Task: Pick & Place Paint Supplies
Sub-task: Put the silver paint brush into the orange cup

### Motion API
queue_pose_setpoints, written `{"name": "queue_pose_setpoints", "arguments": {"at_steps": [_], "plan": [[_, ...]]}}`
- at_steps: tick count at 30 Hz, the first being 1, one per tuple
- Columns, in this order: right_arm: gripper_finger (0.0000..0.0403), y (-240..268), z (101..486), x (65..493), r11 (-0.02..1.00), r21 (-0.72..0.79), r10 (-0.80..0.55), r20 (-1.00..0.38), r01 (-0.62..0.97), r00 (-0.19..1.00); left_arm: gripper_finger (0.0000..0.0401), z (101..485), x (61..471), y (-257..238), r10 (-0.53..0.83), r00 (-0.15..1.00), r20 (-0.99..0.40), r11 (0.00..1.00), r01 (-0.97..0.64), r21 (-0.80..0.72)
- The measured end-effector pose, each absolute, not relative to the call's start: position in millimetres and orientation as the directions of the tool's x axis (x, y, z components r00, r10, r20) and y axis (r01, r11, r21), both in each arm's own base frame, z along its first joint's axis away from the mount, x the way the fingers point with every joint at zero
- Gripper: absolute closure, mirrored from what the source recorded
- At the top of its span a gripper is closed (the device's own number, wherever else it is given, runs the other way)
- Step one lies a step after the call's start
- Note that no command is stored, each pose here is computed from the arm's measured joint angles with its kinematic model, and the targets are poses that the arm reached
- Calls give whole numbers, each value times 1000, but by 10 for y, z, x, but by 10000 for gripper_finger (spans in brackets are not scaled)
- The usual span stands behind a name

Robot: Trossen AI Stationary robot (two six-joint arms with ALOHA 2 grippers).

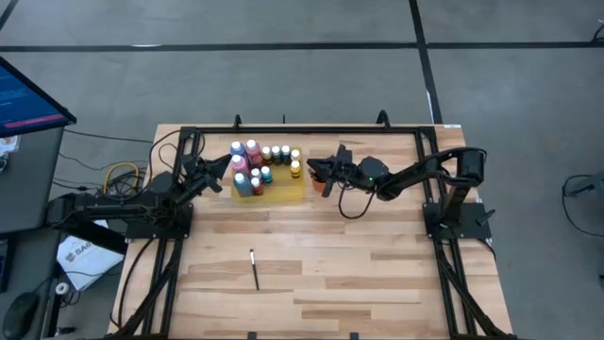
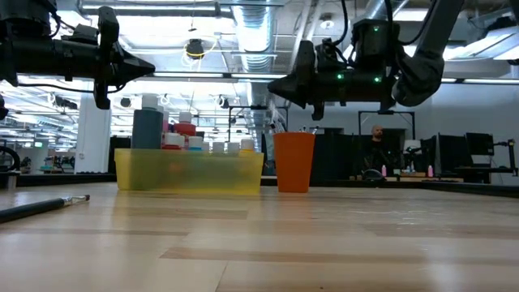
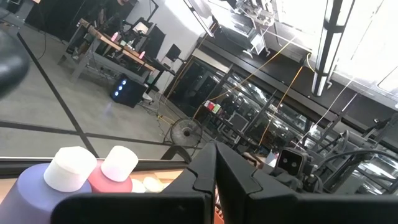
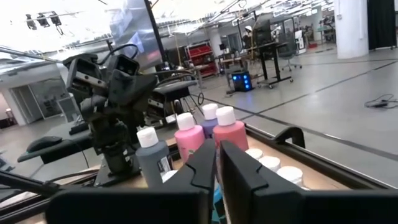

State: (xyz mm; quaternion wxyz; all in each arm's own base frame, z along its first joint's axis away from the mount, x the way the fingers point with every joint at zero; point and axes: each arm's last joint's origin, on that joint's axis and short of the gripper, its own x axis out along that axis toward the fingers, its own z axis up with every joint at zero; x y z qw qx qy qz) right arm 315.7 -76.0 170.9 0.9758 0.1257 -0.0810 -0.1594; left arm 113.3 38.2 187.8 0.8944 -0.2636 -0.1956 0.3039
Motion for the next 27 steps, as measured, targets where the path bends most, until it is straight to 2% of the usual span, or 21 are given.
{"name": "queue_pose_setpoints", "arguments": {"at_steps": [6,11,15,18,21,27], "plan": [[340,-750,1711,3146,917,274,-329,115,289,937,400,1877,1133,382,647,739,189,676,-441,-590],[308,-649,1910,3188,925,277,-299,107,260,948,400,1878,1133,382,647,739,190,676,-440,-590],[296,-468,2186,3397,924,243,-271,-125,294,954,400,1878,1133,382,647,739,190,677,-440,-590],[295,-277,2474,3605,909,208,-277,-342,360,898,400,1877,1133,382,647,739,190,676,-440,-590],[295,-41,2692,3835,888,194,-280,-491,418,825,400,1878,1133,382,647,739,190,677,-440,-590],[294,468,2873,4344,821,317,-214,-600,475,771,400,1876,1133,382,647,739,189,676,-441,-590]]}}
